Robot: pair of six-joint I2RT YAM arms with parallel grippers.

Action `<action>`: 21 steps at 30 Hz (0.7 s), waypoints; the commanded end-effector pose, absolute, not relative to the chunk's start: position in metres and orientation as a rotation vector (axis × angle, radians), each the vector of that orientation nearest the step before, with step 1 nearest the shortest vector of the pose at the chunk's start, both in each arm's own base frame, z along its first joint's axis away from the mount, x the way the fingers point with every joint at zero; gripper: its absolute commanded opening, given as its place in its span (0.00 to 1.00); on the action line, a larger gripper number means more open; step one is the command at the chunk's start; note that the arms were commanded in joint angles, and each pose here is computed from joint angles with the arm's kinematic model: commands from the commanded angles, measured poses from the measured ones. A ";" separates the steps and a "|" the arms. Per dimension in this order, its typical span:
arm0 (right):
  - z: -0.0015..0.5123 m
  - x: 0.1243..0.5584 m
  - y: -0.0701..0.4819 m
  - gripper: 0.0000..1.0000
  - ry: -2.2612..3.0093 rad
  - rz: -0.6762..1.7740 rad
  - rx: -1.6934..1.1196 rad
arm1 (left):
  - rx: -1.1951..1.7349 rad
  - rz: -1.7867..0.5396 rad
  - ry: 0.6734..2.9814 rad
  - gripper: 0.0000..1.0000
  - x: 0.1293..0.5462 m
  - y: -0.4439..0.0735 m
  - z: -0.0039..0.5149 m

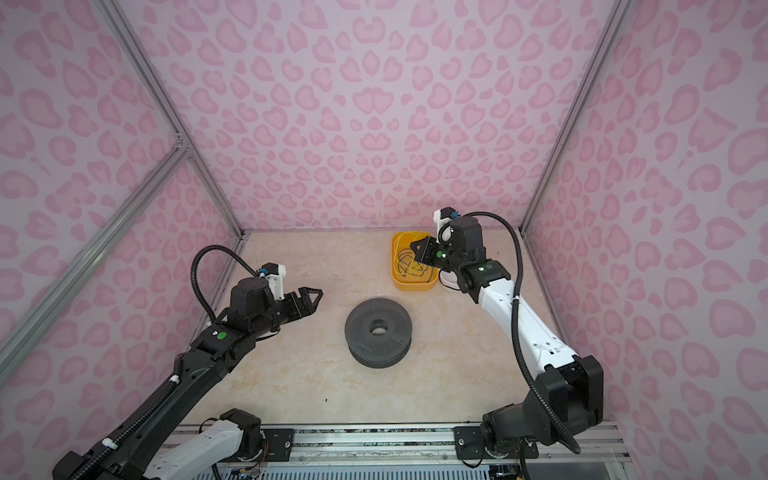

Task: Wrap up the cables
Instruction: 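Carry the yellow cable toward the left gripper above the spool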

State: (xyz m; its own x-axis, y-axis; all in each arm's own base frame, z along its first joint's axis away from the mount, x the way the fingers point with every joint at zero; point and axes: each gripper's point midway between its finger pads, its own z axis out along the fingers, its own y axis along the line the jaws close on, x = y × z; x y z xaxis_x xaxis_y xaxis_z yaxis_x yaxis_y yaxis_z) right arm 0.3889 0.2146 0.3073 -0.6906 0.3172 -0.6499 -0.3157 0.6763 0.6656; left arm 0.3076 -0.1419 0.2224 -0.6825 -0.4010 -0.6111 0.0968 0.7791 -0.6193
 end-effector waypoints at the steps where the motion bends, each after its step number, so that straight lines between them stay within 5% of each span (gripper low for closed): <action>1: 0.320 0.355 0.245 0.00 2.053 1.090 -0.180 | -0.163 -1.142 2.099 0.90 0.313 -0.168 0.250; 7: 0.320 0.313 0.278 0.00 2.059 1.143 -0.299 | -0.124 -1.259 2.047 1.00 0.322 -0.182 0.264; 21: 0.332 0.277 0.324 0.00 2.023 1.268 -0.453 | -0.123 -1.275 2.020 0.96 0.340 -0.191 0.263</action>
State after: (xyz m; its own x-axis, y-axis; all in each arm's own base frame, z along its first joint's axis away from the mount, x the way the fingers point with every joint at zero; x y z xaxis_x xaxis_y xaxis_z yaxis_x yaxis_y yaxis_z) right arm 0.2792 0.3176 0.3236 -0.7123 0.0677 -0.6986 -0.5847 0.4934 0.6440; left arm 0.3323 -0.1909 0.2484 -0.7638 -0.4353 -0.4766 0.2355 0.4995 -0.8337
